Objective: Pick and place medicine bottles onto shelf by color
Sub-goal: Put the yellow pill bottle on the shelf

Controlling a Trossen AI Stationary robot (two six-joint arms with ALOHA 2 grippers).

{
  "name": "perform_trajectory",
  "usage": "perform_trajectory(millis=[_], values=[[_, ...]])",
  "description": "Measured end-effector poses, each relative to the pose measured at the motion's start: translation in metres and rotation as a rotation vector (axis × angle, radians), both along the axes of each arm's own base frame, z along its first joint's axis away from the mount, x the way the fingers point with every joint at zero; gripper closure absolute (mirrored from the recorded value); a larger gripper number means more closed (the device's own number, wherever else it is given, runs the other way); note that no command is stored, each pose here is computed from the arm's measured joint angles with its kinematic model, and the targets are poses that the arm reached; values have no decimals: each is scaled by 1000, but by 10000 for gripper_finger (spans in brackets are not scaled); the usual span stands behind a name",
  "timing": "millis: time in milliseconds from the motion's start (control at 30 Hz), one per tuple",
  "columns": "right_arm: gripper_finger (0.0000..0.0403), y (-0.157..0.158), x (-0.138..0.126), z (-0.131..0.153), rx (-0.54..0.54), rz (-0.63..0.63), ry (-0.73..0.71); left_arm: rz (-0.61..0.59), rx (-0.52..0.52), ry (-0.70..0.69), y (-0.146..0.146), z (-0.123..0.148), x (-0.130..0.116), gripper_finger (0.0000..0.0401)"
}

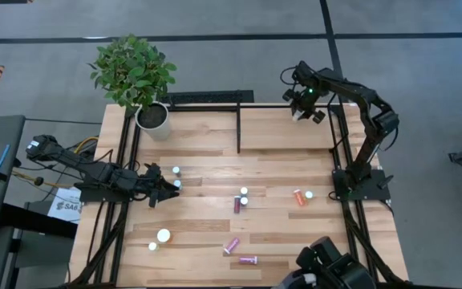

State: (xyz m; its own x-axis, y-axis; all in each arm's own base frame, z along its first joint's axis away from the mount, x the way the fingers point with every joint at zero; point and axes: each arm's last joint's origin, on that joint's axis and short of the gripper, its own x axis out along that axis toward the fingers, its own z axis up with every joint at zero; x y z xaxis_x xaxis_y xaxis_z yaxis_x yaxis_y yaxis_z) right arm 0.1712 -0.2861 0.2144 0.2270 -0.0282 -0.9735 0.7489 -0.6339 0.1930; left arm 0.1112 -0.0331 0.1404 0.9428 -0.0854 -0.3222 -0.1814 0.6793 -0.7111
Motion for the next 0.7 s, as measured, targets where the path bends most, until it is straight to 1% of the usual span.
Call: perform_trajectory(millis=[200,400,567,700], values=[[261,-2,0,0,-30,-10,17,0,0,0,0,0,0,221],[255,-2,0,0,-33,-10,26,0,0,0,0,0,0,221],[236,-1,1,0,-36,-8,41,0,0,0,0,0,0,221],[209,-1,1,2,-35,-6,42,0,0,0,0,0,0,221]])
